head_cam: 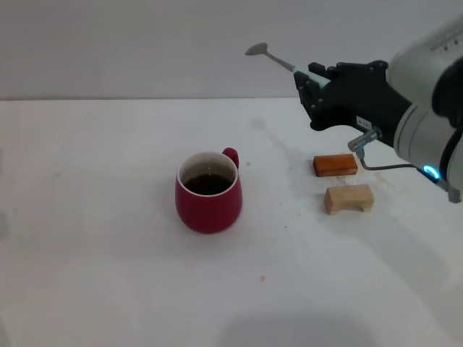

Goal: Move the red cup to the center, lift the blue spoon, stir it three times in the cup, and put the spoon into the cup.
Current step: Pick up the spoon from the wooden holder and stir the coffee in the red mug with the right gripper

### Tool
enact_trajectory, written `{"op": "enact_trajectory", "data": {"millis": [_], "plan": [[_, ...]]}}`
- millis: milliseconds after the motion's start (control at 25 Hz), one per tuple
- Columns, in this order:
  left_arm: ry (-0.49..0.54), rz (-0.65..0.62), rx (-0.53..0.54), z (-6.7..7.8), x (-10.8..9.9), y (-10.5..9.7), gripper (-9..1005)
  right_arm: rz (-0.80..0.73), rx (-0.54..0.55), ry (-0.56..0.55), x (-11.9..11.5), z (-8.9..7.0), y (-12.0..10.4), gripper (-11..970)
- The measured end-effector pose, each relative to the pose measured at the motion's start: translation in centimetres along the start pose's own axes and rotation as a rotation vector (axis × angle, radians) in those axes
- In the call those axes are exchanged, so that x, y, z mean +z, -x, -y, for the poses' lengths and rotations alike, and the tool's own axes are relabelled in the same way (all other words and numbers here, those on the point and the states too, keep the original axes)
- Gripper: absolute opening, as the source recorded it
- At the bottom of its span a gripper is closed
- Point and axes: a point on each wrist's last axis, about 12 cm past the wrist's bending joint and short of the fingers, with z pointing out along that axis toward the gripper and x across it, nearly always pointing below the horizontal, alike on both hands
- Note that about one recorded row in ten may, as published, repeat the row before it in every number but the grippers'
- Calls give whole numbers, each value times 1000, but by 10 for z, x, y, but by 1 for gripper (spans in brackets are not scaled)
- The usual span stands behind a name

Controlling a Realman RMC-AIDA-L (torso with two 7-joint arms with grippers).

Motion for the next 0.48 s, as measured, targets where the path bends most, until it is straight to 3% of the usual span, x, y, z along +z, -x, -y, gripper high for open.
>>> {"op": "enact_trajectory", "data": {"millis": [480], "plan": [[20, 7, -12, -2, 2, 2, 825, -125, -76, 107, -4, -14, 45, 156]]}}
